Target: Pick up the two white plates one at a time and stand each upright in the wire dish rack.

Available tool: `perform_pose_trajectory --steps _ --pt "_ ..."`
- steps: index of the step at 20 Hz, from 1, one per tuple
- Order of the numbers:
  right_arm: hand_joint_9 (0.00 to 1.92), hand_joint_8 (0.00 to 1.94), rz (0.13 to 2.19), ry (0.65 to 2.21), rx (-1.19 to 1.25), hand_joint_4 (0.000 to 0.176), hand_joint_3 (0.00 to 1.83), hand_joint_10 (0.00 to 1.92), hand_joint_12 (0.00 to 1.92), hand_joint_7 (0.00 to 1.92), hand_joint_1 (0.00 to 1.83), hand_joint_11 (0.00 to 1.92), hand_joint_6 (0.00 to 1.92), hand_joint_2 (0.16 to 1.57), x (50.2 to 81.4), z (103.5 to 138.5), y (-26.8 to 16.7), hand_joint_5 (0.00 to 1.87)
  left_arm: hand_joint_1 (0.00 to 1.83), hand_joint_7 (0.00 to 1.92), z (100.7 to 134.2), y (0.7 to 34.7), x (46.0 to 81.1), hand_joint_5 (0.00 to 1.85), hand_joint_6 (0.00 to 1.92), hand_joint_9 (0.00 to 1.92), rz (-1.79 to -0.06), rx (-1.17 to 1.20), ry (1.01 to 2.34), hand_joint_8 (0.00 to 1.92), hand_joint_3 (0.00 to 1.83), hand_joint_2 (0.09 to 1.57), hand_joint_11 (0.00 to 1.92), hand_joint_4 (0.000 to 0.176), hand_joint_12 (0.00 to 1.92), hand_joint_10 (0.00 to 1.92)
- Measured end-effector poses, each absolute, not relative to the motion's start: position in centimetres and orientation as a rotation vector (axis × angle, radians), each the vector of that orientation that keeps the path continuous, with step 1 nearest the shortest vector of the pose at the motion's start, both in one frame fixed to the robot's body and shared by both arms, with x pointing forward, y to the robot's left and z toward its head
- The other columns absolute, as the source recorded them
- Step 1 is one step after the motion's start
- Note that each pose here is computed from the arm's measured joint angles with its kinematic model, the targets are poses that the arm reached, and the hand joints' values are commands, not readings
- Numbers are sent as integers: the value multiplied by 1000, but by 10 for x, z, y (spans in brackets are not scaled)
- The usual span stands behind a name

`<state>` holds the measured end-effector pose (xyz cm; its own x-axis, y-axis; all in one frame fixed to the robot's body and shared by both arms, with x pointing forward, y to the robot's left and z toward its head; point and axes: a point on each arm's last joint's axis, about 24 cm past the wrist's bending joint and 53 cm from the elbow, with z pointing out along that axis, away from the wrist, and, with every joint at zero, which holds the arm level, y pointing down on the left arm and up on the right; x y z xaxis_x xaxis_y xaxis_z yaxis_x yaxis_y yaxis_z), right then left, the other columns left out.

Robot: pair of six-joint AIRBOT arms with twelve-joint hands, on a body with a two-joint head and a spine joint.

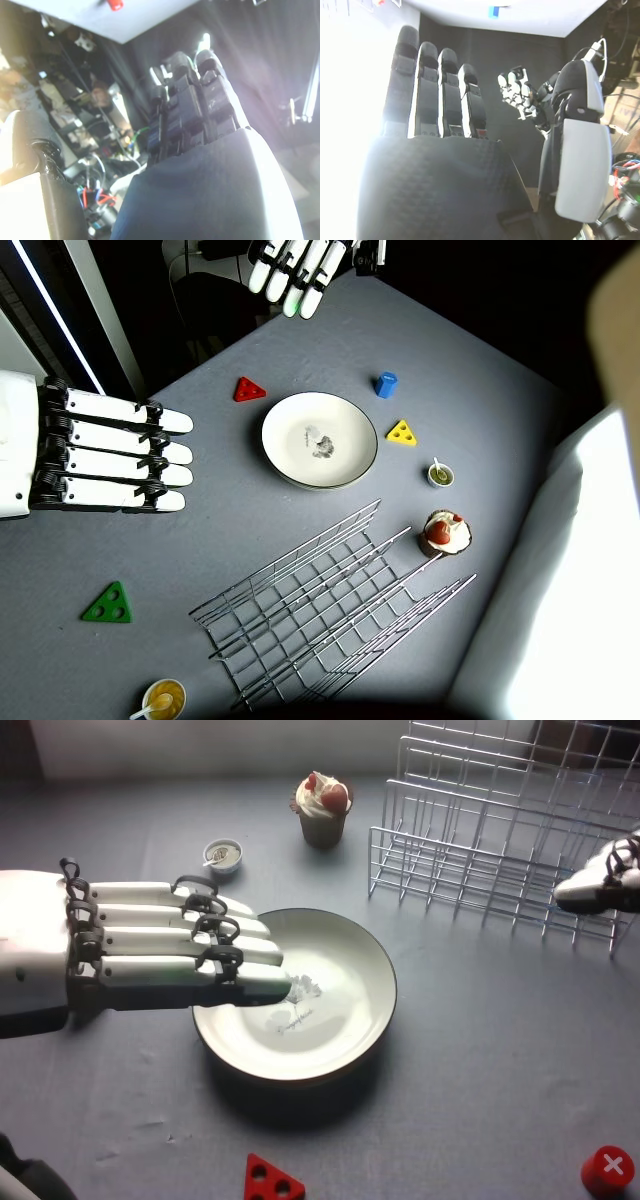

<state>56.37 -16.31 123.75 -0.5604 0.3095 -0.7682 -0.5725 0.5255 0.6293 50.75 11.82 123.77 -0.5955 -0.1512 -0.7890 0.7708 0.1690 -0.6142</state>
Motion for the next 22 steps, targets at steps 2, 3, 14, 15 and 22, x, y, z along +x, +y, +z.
perform_pose_trajectory --steps 2,3,14,15,22 --pt "158 0 1178 1828 -230 0 0 0 105 167 119 125 1 862 563 1236 -162 149 190 88 1237 118 507 67 0 83 -1528 600 1687 0 0 834 49 0 120 0" --pt "172 5 1177 1831 -233 0 0 6 103 179 125 133 3 862 562 1236 -162 155 207 87 1237 118 507 68 2 81 -1528 601 1687 2 0 835 51 0 116 1" --pt "151 4 1222 1848 -279 0 3 1 65 158 123 141 6 873 552 1232 -151 134 90 37 1224 118 499 0 0 51 -1495 686 1719 0 11 890 33 0 66 0" --pt "148 3 1217 1852 -288 0 6 1 56 157 124 129 2 883 551 1231 -151 127 99 59 1222 120 500 30 10 59 -1483 700 1724 9 7 889 36 0 62 5" --pt "130 0 1219 1856 -354 0 3 0 38 138 116 121 0 889 545 1231 -140 110 111 65 1226 124 507 31 2 57 -1486 672 1711 3 0 884 38 0 35 2"
